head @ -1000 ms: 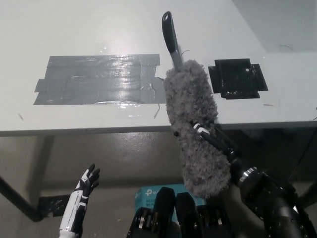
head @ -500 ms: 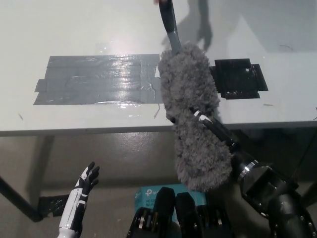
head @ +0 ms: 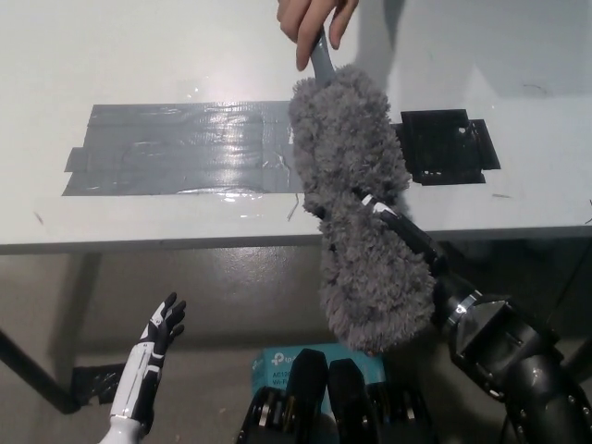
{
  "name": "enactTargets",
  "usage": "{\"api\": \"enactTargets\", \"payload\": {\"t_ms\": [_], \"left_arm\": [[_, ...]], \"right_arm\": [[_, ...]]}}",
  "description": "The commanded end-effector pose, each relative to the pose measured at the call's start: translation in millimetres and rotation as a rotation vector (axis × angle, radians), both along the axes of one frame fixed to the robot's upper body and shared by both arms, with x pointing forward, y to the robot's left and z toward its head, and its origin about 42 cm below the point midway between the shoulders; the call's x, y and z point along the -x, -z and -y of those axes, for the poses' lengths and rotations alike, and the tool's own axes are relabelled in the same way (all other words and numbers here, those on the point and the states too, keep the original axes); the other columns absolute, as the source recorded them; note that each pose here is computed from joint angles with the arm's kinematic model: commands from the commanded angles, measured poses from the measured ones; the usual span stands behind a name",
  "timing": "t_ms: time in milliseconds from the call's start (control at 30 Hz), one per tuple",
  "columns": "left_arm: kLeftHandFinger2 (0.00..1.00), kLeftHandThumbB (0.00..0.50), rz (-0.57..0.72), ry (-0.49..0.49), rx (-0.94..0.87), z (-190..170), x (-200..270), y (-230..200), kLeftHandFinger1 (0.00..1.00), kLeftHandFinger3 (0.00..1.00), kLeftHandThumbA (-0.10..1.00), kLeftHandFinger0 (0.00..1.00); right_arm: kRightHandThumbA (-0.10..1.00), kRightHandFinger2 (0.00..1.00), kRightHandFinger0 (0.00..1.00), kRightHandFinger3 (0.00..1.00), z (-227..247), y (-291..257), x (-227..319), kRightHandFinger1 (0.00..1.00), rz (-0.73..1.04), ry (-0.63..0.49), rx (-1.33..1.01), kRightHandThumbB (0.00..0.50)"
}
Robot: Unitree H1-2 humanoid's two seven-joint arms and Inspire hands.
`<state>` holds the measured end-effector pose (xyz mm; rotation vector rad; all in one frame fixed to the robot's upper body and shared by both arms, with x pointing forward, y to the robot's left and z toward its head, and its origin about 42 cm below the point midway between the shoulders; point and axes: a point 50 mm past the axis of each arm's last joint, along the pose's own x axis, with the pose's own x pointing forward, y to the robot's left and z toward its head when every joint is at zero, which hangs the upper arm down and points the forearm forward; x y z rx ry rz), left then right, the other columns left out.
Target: A grey duster is kept infront of the robot in the middle of the table and the robot extends its right arm to grab the duster, picks it up and hands it to a person
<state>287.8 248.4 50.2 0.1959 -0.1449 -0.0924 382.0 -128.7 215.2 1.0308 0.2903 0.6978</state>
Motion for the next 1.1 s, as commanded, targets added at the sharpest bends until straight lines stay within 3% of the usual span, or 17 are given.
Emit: {"api": "enactTargets", "payload": {"t_ms": [0,33,67,100,133,167,200,233,267,300,367,433,700,800,933,1067], "left_arm": [[1.0,0.365,0.066,0.007,-0.012,-5,-4,-11,1.0,1.0,1.0,1.0],[1.0,0.365,0.068,0.007,-0.012,-5,-4,-12,1.0,1.0,1.0,1.0],[1.0,0.366,0.069,0.007,-0.013,-5,-4,-12,1.0,1.0,1.0,1.0],[1.0,0.366,0.069,0.007,-0.013,-5,-4,-12,1.0,1.0,1.0,1.0],[1.0,0.367,0.07,0.008,-0.012,-5,-5,-13,1.0,1.0,1.0,1.0],[1.0,0.367,0.072,0.008,-0.014,-5,-6,-13,1.0,1.0,1.0,1.0],[1.0,0.368,0.074,0.009,-0.017,-4,-7,-13,1.0,1.0,1.0,1.0],[1.0,0.37,0.072,0.009,-0.016,-4,-6,-13,1.0,1.0,1.0,1.0],[1.0,0.37,0.07,0.01,-0.015,-4,-6,-13,1.0,1.0,1.0,1.0],[1.0,0.377,0.068,0.009,-0.012,-4,-6,-12,1.0,1.0,1.0,1.0],[1.0,0.366,0.07,0.008,-0.016,-3,-6,-12,1.0,1.0,1.0,1.0],[1.0,0.367,0.07,0.007,-0.017,-3,-6,-12,1.0,1.0,1.0,1.0],[1.0,0.375,0.071,0.01,-0.016,-4,-9,-13,1.0,1.0,1.0,1.0],[1.0,0.356,0.071,0.009,-0.016,-4,-8,-13,1.0,1.0,1.0,1.0],[1.0,0.362,0.066,-0.002,-0.005,-7,-8,-12,1.0,1.0,1.0,1.0],[1.0,0.376,0.051,0.0,-0.005,-5,-3,-7,1.0,1.0,1.0,1.0]], "right_arm": [[-0.1,0.86,0.0,1.0,-6,-31,0,0.49,0.065,-0.028,-0.071,0.121],[-0.1,0.94,0.07,1.0,-6,-31,0,0.57,0.069,-0.035,-0.08,0.121],[-0.08,1.0,0.35,1.0,-5,-30,0,0.81,0.074,-0.048,-0.096,0.2],[-0.08,1.0,0.44,1.0,-5,-29,1,0.82,0.076,-0.055,-0.107,0.181],[0.08,1.0,0.73,1.0,-4,-29,2,1.0,0.094,-0.065,-0.111,0.202],[0.28,1.0,1.0,1.0,-4,-30,3,1.0,0.135,-0.084,-0.108,0.211],[0.52,1.0,1.0,1.0,-4,-30,6,1.0,0.207,-0.119,-0.098,0.276],[0.59,1.0,1.0,1.0,-3,-29,7,1.0,0.229,-0.13,-0.091,0.324],[0.59,1.0,1.0,1.0,-3,-29,9,1.0,0.239,-0.136,-0.087,0.324],[0.7,1.0,1.0,1.0,-1,-29,11,1.0,0.277,-0.154,-0.071,0.412],[0.84,1.0,1.0,1.0,2,-33,17,1.0,0.356,-0.158,-0.007,0.469],[0.88,1.0,1.0,1.0,5,-35,21,1.0,0.409,-0.134,0.053,0.497],[0.84,1.0,1.0,1.0,30,-42,50,1.0,0.55,-0.018,0.152,0.5],[0.83,1.0,1.0,1.0,49,-45,69,1.0,0.612,0.071,0.211,0.5],[0.87,1.0,1.0,1.0,73,-47,100,1.0,0.744,0.26,0.402,0.5],[0.83,1.0,1.0,1.0,92,-26,119,1.0,0.786,0.391,0.592,0.499]]}}
